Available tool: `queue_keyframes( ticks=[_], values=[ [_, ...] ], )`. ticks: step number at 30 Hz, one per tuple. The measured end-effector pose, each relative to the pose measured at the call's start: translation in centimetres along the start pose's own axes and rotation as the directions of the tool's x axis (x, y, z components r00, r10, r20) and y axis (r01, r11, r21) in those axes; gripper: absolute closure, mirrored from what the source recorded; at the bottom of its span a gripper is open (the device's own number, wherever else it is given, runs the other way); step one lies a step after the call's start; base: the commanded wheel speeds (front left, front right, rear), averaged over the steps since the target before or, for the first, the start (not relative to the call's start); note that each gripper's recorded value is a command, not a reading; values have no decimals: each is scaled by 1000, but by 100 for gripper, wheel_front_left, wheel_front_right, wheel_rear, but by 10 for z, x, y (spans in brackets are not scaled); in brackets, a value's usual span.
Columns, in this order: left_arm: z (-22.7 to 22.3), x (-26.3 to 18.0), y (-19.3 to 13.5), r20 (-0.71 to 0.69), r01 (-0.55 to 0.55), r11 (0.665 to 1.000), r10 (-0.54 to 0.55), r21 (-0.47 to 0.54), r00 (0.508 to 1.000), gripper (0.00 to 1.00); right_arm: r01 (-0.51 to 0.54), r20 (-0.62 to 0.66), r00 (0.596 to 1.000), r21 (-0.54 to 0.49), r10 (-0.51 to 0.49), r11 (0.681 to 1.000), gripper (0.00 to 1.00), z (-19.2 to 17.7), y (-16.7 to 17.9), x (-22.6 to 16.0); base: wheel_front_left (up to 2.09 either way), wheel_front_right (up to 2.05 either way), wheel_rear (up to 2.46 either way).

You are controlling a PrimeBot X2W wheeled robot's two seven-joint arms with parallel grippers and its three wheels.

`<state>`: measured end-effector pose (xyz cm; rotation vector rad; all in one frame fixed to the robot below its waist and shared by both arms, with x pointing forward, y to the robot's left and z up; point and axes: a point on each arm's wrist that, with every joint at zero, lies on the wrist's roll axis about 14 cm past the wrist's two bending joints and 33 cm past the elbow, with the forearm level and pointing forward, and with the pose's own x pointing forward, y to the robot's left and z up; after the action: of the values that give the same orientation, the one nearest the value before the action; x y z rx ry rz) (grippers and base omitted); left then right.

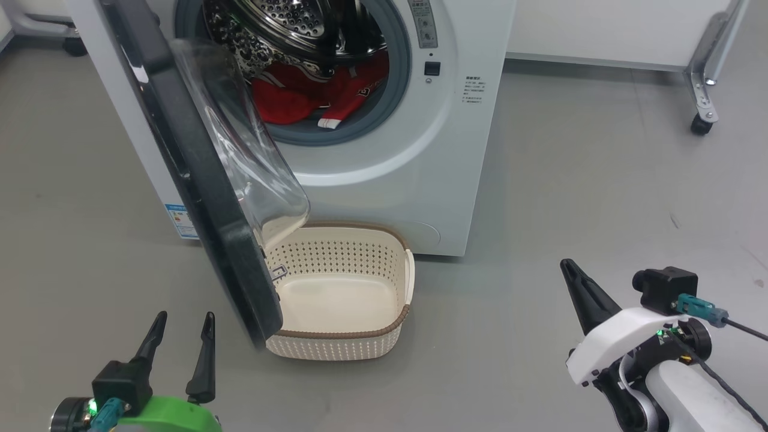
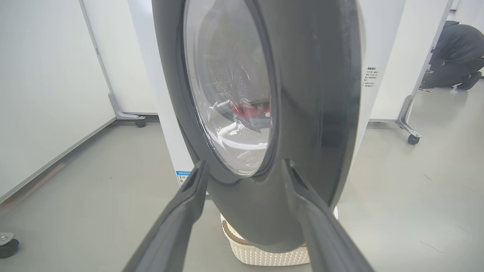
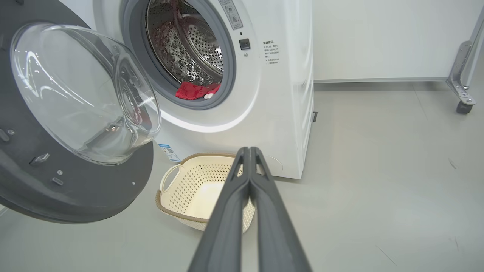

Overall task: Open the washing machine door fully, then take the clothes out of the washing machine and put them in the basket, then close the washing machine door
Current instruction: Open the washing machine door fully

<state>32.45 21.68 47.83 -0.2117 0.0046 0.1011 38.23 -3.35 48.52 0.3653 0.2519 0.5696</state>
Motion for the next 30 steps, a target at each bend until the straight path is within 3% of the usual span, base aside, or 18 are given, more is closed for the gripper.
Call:
queue_keyframes(
  ticks=[9,16,17,18,30],
  values=[
    [3,7,-8,11,28,1000,-28,-3,1000,0,170,127,979,-50,-162,984,100,8,-37,-35,0,0,0],
    [4,10,-15,13,51,999,-51,-2,999,0,242,131,963,-39,-236,969,100,1,-50,-50,0,0,0],
    [4,10,-16,13,56,998,-56,-2,998,0,247,130,962,-48,-239,968,64,0,-51,-51,0,0,0],
    [4,10,-16,13,59,998,-59,-3,998,0,250,133,961,-57,-241,967,0,0,-51,-53,0,0,0],
    [-2,8,-14,-1,51,999,-51,-11,999,0,283,190,944,-52,-269,958,0,13,-54,-60,0,0,0]
  ],
)
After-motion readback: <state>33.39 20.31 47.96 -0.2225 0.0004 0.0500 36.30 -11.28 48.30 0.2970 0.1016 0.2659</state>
